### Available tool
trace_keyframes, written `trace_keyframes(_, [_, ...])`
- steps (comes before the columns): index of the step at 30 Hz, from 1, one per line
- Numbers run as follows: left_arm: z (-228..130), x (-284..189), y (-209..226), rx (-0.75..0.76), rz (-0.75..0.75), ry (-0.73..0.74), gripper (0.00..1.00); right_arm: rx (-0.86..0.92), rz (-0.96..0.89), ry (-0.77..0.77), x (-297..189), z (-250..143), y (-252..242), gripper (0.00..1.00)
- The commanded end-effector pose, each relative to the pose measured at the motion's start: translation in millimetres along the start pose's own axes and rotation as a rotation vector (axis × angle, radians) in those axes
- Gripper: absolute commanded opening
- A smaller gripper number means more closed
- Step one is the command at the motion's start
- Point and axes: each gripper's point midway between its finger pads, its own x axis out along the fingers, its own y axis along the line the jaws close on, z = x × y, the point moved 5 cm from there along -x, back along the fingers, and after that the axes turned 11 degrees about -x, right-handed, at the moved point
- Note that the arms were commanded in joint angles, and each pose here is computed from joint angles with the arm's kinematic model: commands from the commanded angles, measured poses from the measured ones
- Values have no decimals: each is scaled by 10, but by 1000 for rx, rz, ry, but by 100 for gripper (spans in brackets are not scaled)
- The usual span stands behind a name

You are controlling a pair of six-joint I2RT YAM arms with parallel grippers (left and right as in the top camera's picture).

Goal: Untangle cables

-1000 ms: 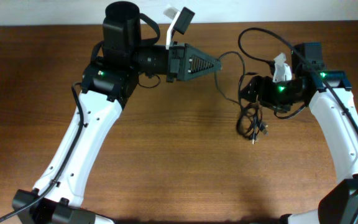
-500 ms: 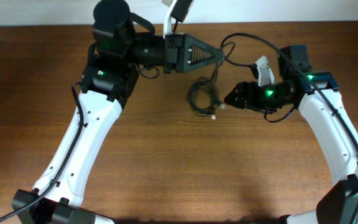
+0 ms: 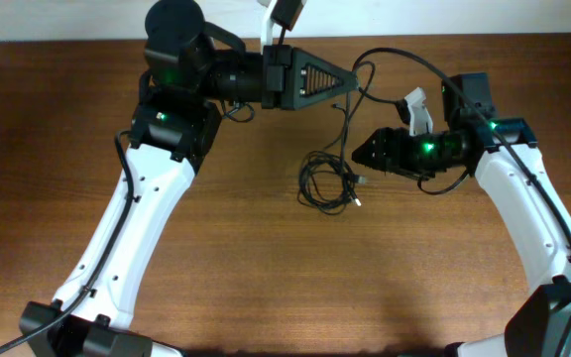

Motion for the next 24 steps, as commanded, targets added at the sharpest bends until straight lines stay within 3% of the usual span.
trace_keyframes(1, [27,-8,-131,51,-10,-25,0,10,28,8,35,-23,14,82])
trace_keyframes(12, [35,4,-210,60,-30,-26,0,8,7,66,232,-146,-7,81])
trace_keyframes(18, [40,-3,-350,89,-64,-24,0,56,-2,120,513,-239,-110,63])
trace_keyframes(24, [6,-6,-353,77,-66,5,0,143,-229,113,513,-251,-403,26])
